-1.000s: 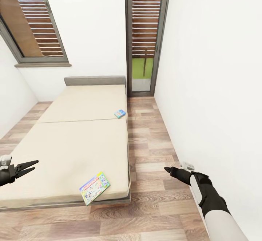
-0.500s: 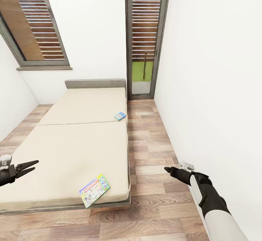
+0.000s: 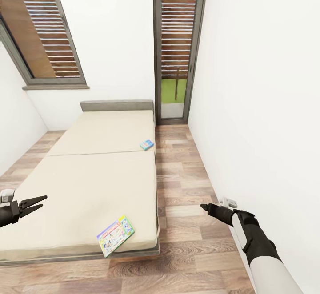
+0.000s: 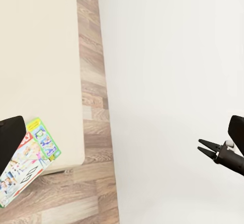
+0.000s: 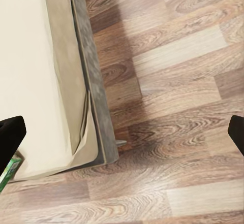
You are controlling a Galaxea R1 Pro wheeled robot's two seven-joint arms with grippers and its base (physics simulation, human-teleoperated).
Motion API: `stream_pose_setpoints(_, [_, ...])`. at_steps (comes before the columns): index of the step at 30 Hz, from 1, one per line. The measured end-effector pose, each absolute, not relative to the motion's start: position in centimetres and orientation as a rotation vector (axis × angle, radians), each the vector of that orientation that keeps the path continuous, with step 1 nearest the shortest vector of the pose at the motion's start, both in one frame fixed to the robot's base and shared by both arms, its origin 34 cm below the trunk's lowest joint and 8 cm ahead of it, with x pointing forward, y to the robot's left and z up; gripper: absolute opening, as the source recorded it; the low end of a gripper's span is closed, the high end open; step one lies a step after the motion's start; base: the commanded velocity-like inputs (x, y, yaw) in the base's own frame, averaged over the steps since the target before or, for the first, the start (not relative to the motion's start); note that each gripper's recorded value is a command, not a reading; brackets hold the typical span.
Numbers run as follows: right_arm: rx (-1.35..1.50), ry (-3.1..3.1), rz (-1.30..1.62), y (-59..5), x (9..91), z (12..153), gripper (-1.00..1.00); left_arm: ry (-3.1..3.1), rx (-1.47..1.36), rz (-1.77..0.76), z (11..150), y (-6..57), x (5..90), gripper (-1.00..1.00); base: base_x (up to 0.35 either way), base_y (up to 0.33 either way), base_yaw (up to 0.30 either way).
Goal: Put all the toys in the child's room - the three board games (two on the bed and one on the table), the two jigsaw puzzles on the table, and the tennis ball on the table - inside the toy box on the table in the child's room.
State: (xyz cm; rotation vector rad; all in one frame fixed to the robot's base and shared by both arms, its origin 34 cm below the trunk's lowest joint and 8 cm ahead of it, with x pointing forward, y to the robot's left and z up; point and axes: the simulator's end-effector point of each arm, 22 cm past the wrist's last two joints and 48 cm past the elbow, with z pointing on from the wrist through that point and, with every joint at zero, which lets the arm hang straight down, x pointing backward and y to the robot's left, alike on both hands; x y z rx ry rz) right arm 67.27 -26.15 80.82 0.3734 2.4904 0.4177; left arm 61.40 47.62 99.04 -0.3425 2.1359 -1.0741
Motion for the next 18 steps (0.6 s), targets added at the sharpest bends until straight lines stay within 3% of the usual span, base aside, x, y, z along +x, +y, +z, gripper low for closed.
stream_pose_setpoints(18, [0.365,2.462,0.419,-26.2,67.8,82.5,1.0,2.11,-0.325,-1.073,100.5,47.6,61.4,1.0,0.0,0.0,0.0])
